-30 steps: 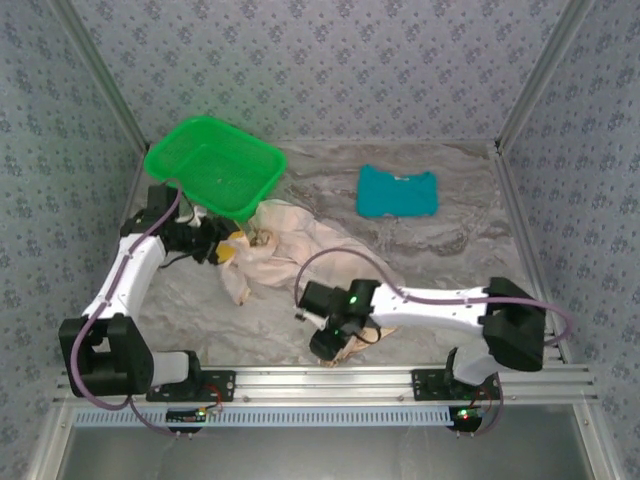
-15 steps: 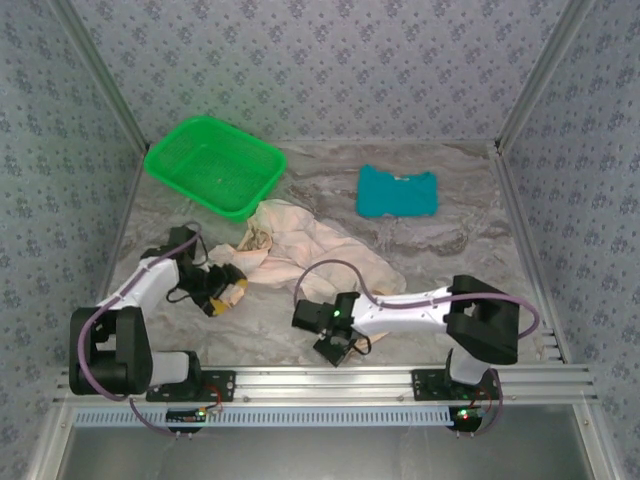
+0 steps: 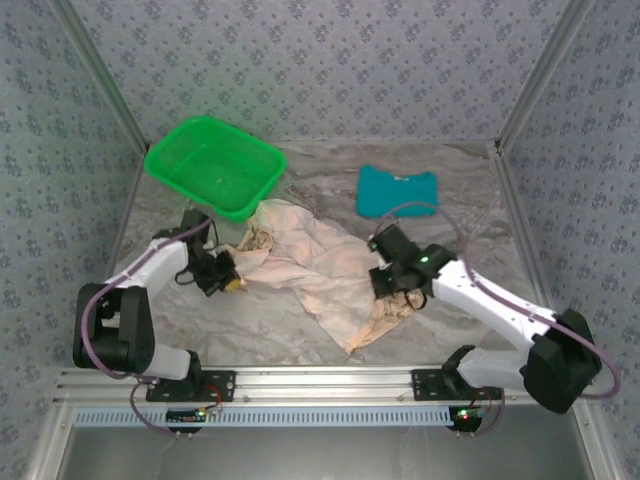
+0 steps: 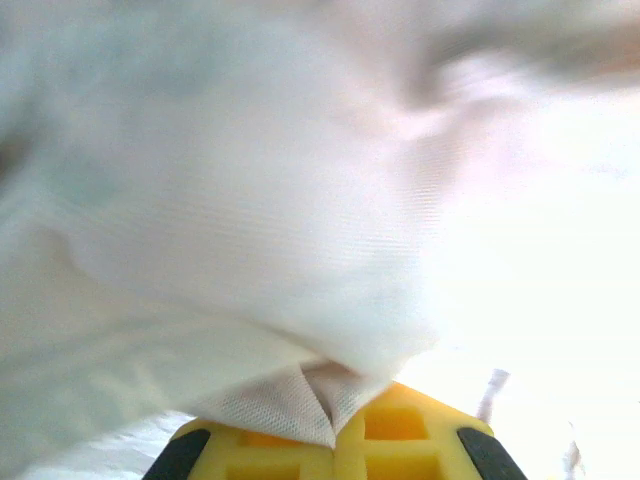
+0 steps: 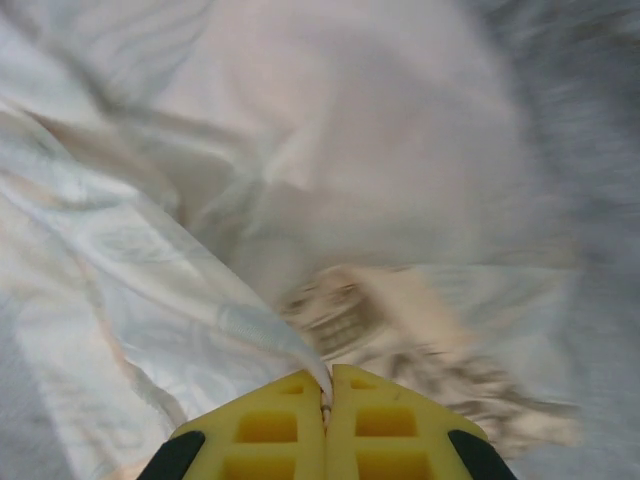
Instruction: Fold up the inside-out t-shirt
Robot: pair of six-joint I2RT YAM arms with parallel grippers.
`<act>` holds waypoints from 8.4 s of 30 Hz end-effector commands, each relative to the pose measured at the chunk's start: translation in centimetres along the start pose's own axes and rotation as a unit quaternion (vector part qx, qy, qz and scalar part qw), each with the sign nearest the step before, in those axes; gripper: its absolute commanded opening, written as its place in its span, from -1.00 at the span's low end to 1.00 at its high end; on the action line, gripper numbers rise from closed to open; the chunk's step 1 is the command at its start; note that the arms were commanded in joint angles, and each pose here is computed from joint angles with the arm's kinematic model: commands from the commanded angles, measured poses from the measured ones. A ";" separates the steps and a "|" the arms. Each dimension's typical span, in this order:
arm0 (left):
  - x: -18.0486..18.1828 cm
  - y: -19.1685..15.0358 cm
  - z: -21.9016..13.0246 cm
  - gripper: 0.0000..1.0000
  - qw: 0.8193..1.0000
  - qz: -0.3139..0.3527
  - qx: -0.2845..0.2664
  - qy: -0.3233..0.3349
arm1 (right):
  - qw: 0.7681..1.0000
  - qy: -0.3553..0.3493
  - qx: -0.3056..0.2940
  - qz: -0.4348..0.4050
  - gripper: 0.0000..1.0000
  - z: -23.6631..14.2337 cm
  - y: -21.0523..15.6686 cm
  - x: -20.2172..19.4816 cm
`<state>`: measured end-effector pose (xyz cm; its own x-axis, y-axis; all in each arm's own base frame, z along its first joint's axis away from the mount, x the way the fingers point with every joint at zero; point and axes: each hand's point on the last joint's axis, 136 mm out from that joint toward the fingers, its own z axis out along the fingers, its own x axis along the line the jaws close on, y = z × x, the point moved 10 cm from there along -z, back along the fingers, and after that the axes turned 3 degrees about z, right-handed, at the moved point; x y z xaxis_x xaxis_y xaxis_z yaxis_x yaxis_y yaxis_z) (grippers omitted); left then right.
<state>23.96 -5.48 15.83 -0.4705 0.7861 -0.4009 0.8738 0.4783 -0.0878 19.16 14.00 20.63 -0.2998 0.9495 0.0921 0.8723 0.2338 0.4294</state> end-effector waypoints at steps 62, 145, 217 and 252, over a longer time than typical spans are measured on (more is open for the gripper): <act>-9.3 6.7 -11.9 -1.00 0.959 0.089 -0.211 -0.169 | 0.969 0.014 0.072 0.236 0.02 -0.1 2.7 -4.8; -7.6 2.1 -9.8 -1.00 0.960 0.093 -0.166 -0.208 | 0.881 0.019 0.052 0.470 -0.12 2.9 -3.4 -9.1; -12.1 -13.4 -45.6 -1.00 0.626 0.343 -0.608 -0.346 | 0.839 0.153 -0.496 0.162 -1.00 -35.5 5.2 -5.1; -39.0 6.6 1.3 0.34 0.823 0.465 -0.197 -0.260 | 0.827 -0.068 -0.068 0.554 -0.86 -1.6 -2.9 -19.1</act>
<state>48.75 -35.59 22.40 0.5184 0.6897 -0.5056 0.7690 -0.1174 0.6284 22.15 -5.40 19.09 0.7361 0.5453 0.4009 0.4844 -0.8382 0.2506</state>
